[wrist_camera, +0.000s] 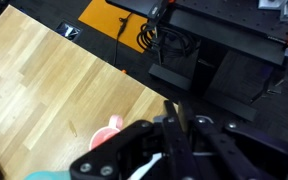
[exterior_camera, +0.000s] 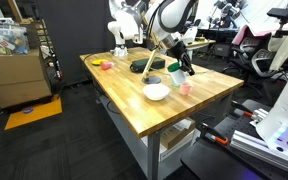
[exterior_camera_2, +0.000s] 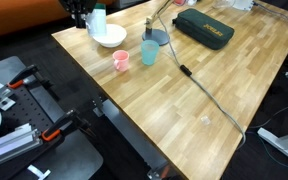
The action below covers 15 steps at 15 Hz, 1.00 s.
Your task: Tilt the white mug over the bowl
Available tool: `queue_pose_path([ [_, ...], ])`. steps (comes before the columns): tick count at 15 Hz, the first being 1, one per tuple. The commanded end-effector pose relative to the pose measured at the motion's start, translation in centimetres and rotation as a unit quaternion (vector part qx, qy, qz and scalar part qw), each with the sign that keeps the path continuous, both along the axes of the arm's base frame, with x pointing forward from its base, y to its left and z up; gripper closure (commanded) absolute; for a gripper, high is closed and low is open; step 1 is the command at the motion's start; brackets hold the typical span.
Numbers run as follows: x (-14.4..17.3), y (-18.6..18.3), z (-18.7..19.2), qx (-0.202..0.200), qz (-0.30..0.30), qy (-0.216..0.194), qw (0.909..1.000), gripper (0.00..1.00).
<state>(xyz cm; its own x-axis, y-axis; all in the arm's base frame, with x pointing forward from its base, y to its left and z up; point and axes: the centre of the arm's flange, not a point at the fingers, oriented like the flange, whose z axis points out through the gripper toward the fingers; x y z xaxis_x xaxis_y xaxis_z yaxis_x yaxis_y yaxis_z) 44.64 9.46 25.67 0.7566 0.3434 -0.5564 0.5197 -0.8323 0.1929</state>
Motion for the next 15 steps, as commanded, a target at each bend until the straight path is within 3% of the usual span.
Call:
queue_pose_path([
  [1,0.2,0.4,-0.3,0.001,0.005,0.003,1.0,0.91],
  [11,0.8,0.7,-0.9,0.003,0.009,0.007,0.9999,0.91],
  [12,1.1,0.8,-1.0,0.002,0.013,0.008,0.9999,0.98],
  [15,1.9,1.0,-1.5,0.007,0.014,0.019,0.9997,0.98],
])
